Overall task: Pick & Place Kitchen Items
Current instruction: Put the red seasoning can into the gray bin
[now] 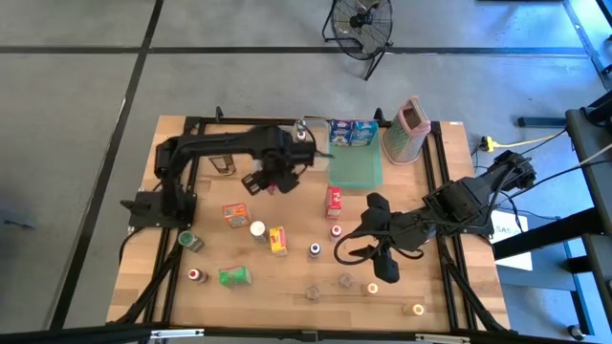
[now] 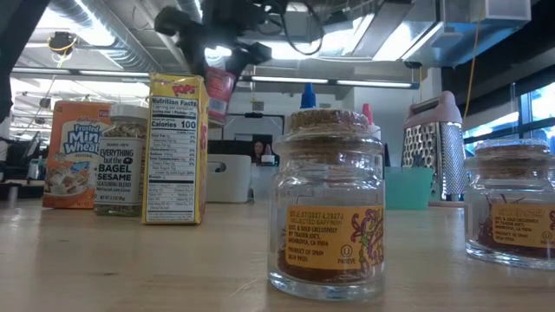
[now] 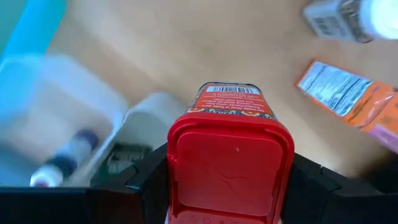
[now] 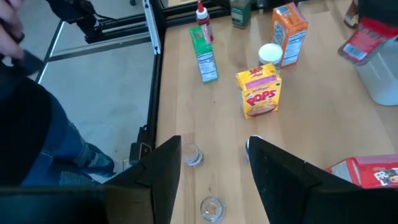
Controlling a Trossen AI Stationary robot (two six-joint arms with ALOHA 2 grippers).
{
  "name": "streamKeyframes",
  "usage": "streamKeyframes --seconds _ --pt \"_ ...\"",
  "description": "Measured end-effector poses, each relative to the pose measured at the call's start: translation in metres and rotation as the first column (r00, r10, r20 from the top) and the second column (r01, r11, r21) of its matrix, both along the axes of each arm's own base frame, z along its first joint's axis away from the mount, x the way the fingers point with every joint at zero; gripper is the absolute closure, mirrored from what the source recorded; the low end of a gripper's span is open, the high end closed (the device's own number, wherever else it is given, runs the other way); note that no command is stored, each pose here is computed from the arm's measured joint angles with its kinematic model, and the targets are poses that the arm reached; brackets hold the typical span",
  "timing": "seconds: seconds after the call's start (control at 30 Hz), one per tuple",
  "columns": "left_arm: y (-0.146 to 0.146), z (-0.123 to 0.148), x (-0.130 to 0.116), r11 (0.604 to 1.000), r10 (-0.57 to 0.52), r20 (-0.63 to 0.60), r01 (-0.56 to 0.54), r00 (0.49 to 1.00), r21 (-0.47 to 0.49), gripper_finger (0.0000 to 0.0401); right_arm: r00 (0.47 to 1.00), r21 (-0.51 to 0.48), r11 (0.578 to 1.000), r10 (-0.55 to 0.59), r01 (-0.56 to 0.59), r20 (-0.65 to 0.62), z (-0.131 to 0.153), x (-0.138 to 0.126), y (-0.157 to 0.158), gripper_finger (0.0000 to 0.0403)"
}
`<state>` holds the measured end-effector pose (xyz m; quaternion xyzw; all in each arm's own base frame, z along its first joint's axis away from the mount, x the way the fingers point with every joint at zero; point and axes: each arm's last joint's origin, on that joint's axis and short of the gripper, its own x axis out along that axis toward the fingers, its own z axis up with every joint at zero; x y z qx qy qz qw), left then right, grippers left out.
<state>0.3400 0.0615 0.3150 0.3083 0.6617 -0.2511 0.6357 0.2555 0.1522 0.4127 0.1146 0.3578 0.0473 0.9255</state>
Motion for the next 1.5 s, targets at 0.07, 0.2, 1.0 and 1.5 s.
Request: streamKeyframes --seconds 0.07,0.2,1.0,1.5 --pt "0.011 0.007 -0.008 0.999 0.05 0.017 -0.05 0.999 0.002 0.018 1.0 -0.008 1.0 -0.009 0.009 0.005 0.0 0.0 0.0 0.0213" --pt "0.037 0.019 -0.024 0.975 0.219 0.058 -0.22 0.974 0.003 0.018 1.0 -0.022 1.0 0.0 0.0 0.009 0.0 0.0 0.0 0.0213" --pt "0.12 -0.002 -0.037 0.722 0.685 0.052 -0.668 0.726 -0.182 0.018 0.985 -0.22 0.963 0.133 -0.155 -0.114 -0.009 0.009 -0.037 0.0212" --pt "0.144 -0.044 -0.03 0.65 0.741 -0.108 -0.748 0.663 -0.136 0.018 0.973 -0.203 0.96 0.163 -0.195 -0.165 -0.011 0.007 -0.043 0.0212"
